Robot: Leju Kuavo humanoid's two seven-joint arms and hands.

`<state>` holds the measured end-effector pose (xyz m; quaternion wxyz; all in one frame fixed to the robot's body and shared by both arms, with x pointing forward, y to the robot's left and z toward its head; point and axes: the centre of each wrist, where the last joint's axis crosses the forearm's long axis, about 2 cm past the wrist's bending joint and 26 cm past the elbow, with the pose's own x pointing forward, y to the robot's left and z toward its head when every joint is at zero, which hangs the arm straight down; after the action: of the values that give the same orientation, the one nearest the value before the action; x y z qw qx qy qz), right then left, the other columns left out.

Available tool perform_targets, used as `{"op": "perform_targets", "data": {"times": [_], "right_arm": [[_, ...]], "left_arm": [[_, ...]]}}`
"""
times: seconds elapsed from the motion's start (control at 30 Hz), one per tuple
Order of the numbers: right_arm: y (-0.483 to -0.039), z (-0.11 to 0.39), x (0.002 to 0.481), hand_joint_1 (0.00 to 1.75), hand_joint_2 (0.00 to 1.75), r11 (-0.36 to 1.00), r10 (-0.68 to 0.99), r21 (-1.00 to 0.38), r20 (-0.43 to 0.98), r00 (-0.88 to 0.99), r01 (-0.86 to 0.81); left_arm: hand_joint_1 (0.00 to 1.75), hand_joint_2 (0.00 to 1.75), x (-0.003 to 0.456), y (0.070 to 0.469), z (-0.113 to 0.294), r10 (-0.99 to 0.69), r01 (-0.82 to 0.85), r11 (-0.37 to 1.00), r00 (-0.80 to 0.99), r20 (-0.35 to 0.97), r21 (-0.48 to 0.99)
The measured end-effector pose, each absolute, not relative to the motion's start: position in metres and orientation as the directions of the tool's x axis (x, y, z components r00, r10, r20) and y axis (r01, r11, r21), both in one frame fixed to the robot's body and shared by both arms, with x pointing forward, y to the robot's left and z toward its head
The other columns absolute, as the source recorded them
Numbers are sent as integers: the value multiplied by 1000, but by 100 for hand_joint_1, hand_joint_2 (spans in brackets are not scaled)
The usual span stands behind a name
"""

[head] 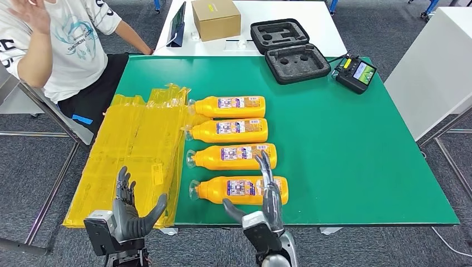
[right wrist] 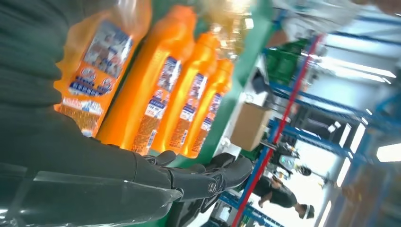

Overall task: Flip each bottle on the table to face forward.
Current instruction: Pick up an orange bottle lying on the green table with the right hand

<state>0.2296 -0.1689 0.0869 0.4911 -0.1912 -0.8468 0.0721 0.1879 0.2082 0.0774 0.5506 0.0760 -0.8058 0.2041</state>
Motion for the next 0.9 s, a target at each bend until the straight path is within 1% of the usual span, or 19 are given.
{"op": "perform_targets", "data": {"times": [0.17,0.23,0.37,0.53,0.7,0.9], "right_arm": [[-179,93,241,0,175,840,541,-502,742,-396,206],[-181,96,246,0,175,810,582,-553,715,-388,195],[-185,100,253,0,175,775,624,-606,687,-371,180],[-187,104,263,0,175,716,683,-690,660,-312,108],[-186,106,274,0,175,694,699,-719,656,-286,47],[-188,98,275,0,175,667,723,-745,645,-248,6]], "left_arm": [[0,175,186,215,78,88,-350,907,-384,919,-233],[0,175,185,217,78,84,-352,907,-384,920,-230],[0,175,184,220,78,77,-357,906,-385,920,-225],[0,175,183,224,79,67,-367,905,-382,922,-218],[0,175,182,227,79,68,-372,903,-375,924,-217],[0,175,181,227,78,49,-383,901,-371,927,-201]]}}
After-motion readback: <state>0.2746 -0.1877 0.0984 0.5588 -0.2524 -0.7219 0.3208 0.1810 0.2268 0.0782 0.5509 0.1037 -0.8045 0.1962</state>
